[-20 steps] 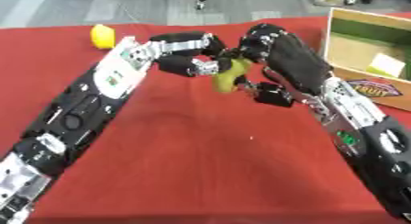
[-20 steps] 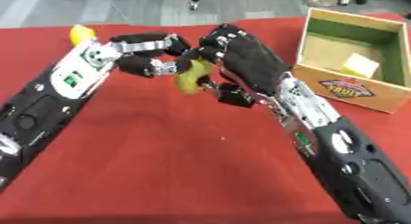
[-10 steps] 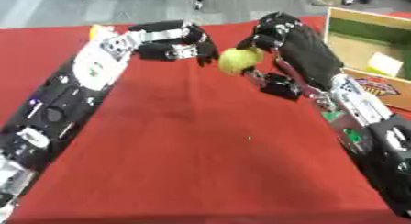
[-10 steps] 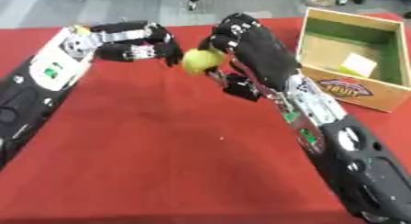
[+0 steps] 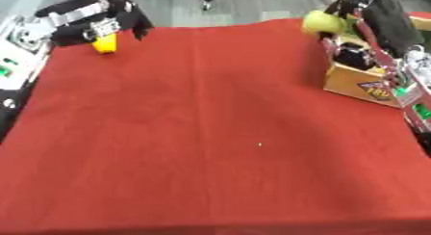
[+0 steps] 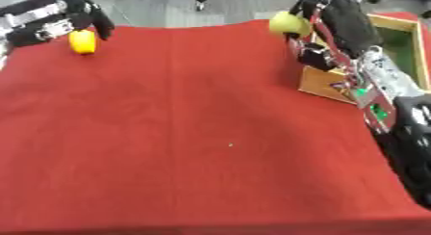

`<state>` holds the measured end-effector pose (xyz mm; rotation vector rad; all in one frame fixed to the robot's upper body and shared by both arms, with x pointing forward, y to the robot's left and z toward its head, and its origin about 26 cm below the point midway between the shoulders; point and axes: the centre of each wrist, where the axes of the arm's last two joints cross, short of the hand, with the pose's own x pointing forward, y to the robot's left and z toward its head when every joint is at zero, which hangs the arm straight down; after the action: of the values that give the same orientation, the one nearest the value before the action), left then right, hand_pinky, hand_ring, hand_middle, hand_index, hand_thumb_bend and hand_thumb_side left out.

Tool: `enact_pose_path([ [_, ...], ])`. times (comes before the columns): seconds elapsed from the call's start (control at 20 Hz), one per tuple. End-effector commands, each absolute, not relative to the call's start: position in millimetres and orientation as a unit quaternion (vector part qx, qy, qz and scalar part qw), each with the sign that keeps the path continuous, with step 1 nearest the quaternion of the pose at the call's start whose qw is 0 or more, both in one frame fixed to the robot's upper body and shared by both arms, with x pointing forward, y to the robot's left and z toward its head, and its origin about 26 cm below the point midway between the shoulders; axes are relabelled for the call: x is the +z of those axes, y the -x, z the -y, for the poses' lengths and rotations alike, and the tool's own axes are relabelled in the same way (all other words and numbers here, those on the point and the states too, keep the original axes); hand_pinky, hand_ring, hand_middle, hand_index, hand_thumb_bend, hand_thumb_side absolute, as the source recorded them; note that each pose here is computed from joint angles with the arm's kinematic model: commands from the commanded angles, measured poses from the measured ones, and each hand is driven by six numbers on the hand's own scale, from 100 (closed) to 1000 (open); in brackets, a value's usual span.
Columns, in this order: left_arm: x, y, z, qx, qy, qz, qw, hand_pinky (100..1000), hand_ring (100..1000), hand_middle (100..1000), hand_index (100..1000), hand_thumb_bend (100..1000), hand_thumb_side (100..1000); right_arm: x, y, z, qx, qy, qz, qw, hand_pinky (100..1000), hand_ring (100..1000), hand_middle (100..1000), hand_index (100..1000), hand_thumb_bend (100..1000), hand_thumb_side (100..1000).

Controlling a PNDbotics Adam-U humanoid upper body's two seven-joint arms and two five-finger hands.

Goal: Pick up the objects with one hand, pass them to the other hand, and then place them into the box on the other side of the table.

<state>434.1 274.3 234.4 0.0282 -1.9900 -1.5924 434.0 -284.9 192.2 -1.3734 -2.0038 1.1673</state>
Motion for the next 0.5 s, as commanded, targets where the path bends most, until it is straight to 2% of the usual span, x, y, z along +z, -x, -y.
enact_pose_path([
  [0.05,261,-420,-277,-0.6,-0.011,0.763,0.241,755,593,582,750,154,981,206,-447,344,0.4,0.57,0.668,0.263,751,687,329,534,100,100],
  [0.1,262,-418,-276,-0.597,-0.009,0.766,0.239,755,593,582,751,154,980,203,-450,361,0.407,0.583,0.642,0.287,767,721,388,615,100,100],
  [0.15,263,-415,-275,-0.594,-0.008,0.768,0.239,756,593,581,751,152,980,199,-453,375,0.417,0.59,0.618,0.31,797,785,514,753,100,255],
  [0.2,263,-413,-277,-0.591,-0.009,0.77,0.241,755,593,581,750,149,982,194,-454,390,0.434,0.594,0.587,0.338,815,815,604,827,100,405],
  [0.25,262,-412,-279,-0.587,-0.01,0.771,0.244,755,593,581,750,148,982,190,-455,401,0.447,0.595,0.562,0.362,816,818,614,835,100,428],
  [0.3,262,-411,-282,-0.584,-0.014,0.772,0.251,755,591,579,749,142,984,187,-454,411,0.457,0.597,0.537,0.383,822,830,691,918,100,655],
  [0.35,262,-411,-286,-0.58,-0.019,0.773,0.257,755,591,579,749,143,982,185,-454,418,0.463,0.601,0.518,0.396,814,827,680,927,146,791],
  [0.5,257,-410,-301,-0.566,-0.036,0.774,0.282,753,589,576,746,133,989,182,-452,429,0.455,0.618,0.499,0.403,820,831,717,954,257,914],
])
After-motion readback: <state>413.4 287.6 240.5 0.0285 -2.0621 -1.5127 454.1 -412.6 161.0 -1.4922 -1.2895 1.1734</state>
